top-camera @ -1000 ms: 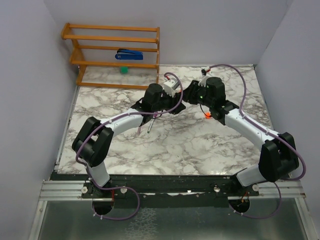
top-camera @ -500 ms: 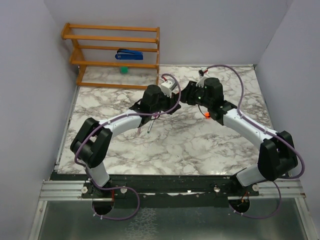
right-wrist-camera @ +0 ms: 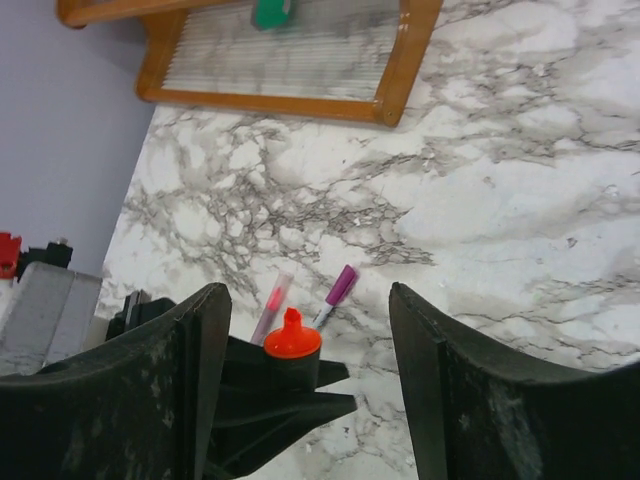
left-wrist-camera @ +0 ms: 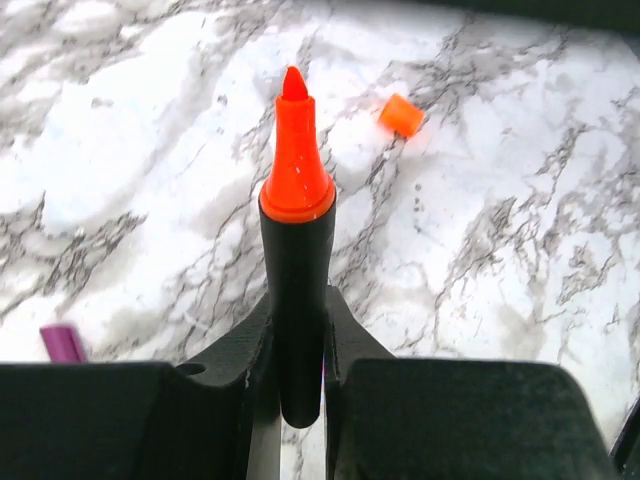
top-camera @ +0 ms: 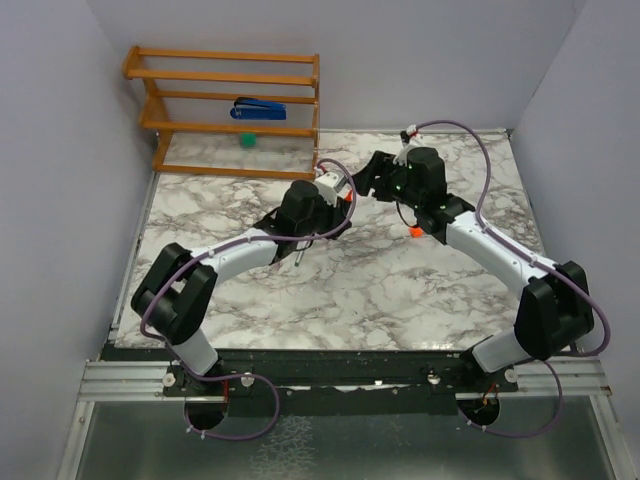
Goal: Insert the pens into the pen caps
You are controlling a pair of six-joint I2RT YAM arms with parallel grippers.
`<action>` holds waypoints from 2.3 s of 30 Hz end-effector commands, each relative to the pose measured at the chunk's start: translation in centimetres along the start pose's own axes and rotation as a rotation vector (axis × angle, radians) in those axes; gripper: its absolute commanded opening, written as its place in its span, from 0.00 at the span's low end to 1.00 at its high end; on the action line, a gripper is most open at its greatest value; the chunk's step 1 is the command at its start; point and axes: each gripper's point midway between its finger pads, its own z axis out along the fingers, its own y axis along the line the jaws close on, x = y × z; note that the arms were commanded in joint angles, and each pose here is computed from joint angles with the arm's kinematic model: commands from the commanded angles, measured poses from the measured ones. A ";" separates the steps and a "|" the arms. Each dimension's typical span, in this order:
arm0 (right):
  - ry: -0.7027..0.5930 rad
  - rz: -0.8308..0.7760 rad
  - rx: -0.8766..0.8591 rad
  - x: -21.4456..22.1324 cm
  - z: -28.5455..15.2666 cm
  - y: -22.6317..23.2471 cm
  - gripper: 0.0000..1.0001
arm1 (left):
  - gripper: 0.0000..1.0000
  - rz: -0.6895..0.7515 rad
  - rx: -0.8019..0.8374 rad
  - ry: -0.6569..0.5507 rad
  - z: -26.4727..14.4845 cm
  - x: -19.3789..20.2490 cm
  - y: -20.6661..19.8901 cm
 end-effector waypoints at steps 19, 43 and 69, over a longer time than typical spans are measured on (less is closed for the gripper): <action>0.064 0.603 0.766 1.4 -6.9 -18.9 0.81 | 0.00 0.133 -0.118 0.021 -10.8 -3.2 -0.8; 0.380 0.217 0.495 5.0 -2.1 -19.3 0.68 | 0.00 0.146 -0.064 0.103 -10.4 -1.1 -0.5; 0.525 -0.194 0.422 8.6 -1.3 -23.7 0.51 | 0.00 0.143 -0.042 0.089 -10.6 -1.5 -0.9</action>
